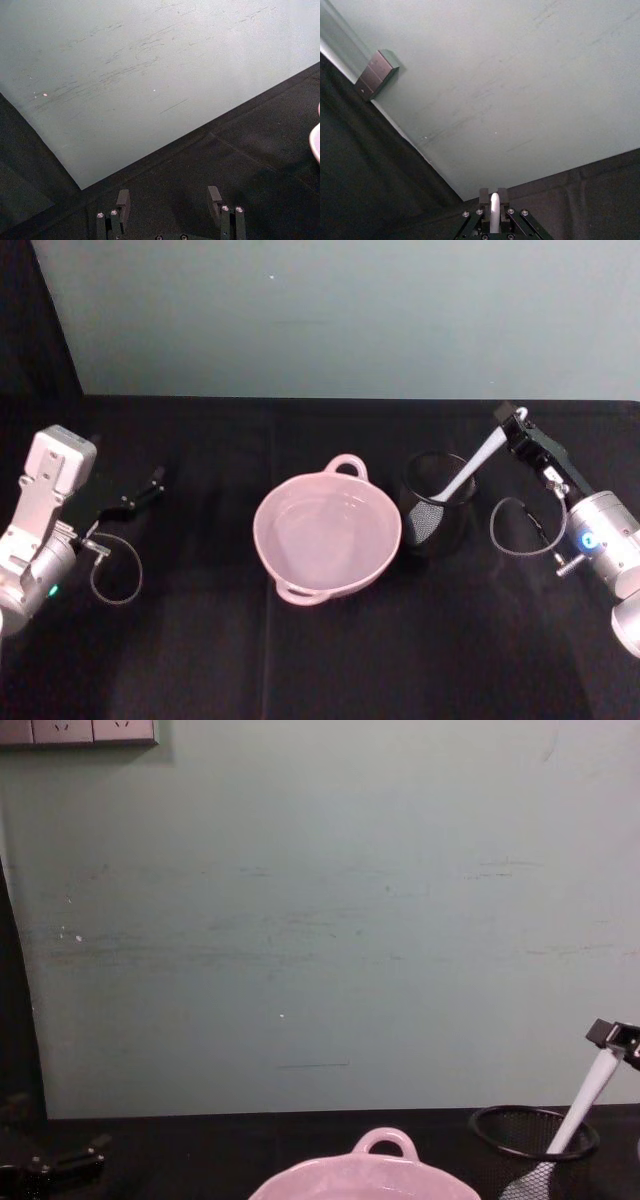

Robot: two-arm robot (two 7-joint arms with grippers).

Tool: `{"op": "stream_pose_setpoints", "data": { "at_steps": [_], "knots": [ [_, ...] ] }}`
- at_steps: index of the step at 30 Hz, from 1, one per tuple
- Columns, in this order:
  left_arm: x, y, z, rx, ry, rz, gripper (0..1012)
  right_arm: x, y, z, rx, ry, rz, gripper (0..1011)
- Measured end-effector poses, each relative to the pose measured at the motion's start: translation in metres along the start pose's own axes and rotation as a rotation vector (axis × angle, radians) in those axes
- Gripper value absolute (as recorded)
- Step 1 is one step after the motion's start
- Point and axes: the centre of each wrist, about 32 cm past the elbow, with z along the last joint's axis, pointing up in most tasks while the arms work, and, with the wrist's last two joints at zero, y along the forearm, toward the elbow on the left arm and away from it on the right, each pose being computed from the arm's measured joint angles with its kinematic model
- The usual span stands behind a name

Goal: Use the one hand to pick up the spoon and stir the clear water in the bowl.

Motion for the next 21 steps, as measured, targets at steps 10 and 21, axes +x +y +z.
{"op": "stream_pose_setpoints", "data": {
  "at_steps": [10,21],
  "knots": [
    [0.0000,0.0000,0.0000,0.000,0.000,0.000,1011,-0.018,0.001,0.021,0.002,-0.161,0.053,108],
    [0.0000,0.0000,0.0000,0.000,0.000,0.000,1011,-0.045,0.021,0.064,-0.113,-0.402,0.164,109]
  ]
}}
